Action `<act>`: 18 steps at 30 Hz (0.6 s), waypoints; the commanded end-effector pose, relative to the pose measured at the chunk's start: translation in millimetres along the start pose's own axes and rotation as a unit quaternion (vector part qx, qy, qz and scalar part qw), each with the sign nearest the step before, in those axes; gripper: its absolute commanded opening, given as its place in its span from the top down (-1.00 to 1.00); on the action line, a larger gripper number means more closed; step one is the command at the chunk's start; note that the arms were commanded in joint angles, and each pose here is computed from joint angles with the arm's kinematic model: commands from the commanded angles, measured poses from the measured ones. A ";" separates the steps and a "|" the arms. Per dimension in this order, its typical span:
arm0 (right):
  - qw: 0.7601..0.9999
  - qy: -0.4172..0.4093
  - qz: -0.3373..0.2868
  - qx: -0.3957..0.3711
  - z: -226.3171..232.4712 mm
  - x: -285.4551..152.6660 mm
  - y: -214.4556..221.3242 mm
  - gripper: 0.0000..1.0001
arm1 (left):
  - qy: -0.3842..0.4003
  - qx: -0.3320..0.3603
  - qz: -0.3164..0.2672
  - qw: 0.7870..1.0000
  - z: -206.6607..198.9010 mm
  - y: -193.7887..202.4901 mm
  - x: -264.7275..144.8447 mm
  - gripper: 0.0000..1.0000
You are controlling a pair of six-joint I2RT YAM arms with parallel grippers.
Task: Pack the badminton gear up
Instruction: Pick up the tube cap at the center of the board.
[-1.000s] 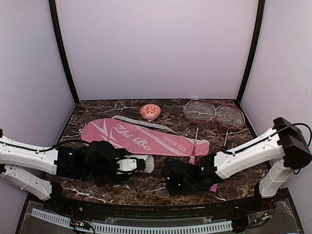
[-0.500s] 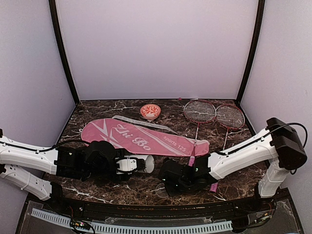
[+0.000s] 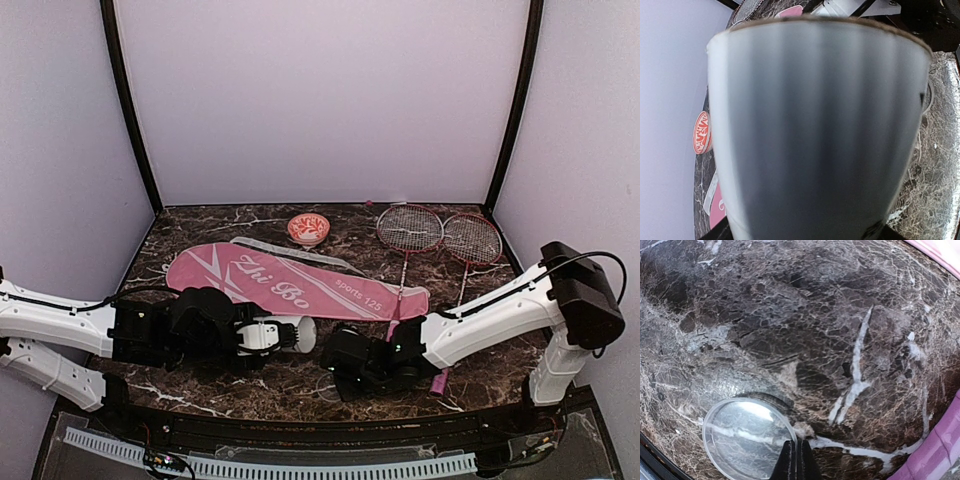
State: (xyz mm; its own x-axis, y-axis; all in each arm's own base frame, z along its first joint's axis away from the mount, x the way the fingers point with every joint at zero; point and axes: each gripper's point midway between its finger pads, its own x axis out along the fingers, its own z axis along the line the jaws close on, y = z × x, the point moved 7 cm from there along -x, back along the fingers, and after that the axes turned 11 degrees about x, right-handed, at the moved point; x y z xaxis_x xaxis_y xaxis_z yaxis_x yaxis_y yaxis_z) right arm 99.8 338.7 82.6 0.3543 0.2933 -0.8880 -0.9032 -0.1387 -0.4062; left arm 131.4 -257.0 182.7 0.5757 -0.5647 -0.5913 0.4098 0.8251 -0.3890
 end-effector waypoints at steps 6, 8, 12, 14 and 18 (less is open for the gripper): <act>0.999 0.010 -0.036 0.015 -11.3 -27.8 -13.1 1.00 | -0.008 -0.013 -0.026 1.000 9.2 -11.2 -8.7 -0.38; 0.999 0.010 -0.042 0.030 -19.6 -33.1 -18.0 1.00 | -0.012 -0.015 -0.029 0.999 10.6 -11.5 -11.2 -0.38; 0.996 -0.012 -0.063 0.065 -31.9 -50.3 -32.2 1.00 | -0.013 -0.020 -0.040 0.999 11.2 -12.7 -15.3 -0.39; 0.993 -0.026 -0.075 0.081 -37.5 -58.0 -39.0 1.00 | -0.013 -0.020 -0.042 0.999 11.3 -12.9 -15.9 -0.39; 0.986 -0.071 -0.097 0.112 -46.1 -73.4 -53.7 1.00 | -0.013 -0.018 -0.039 0.999 10.9 -12.8 -15.2 -0.39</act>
State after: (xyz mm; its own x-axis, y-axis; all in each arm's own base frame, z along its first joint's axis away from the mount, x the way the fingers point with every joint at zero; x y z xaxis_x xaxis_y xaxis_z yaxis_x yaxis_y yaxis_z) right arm 123.7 288.2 144.5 0.4627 0.3655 -0.8077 -0.8773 0.0577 -0.4765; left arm 126.9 -256.7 191.2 0.5624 -0.5983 -0.5707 0.4213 0.8013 -0.4248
